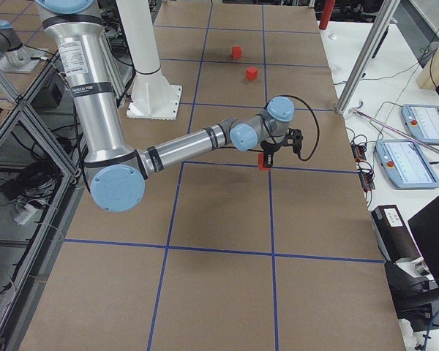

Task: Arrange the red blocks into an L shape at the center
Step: 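Carry the red cube with the right gripper toward the table center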

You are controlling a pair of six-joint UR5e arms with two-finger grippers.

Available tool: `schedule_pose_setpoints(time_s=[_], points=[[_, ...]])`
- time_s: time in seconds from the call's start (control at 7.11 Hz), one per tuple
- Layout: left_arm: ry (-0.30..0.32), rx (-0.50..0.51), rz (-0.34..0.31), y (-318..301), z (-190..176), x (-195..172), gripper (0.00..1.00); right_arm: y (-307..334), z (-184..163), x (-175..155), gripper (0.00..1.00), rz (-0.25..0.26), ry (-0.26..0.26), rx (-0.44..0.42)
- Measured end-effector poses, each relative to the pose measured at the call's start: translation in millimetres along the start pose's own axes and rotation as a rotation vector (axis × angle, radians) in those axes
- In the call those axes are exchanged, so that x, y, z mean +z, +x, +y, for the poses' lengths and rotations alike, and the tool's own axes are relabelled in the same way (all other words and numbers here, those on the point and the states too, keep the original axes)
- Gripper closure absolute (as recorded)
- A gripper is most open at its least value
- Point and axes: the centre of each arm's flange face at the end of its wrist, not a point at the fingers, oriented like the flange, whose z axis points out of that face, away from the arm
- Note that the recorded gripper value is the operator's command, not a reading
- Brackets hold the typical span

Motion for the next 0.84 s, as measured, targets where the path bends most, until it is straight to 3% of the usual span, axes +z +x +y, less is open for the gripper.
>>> schedule_pose_setpoints(time_s=[0.28, 0.84], points=[[-0.003, -0.002, -0.002, -1, 2, 1, 0.00, -125, 23, 28, 1.00, -0.010, 0.035, 0.068], [-0.003, -0.004, -0.008, -2, 3, 2, 0.00, -328, 112, 98, 1.00, -0.046, 0.083, 0.162]])
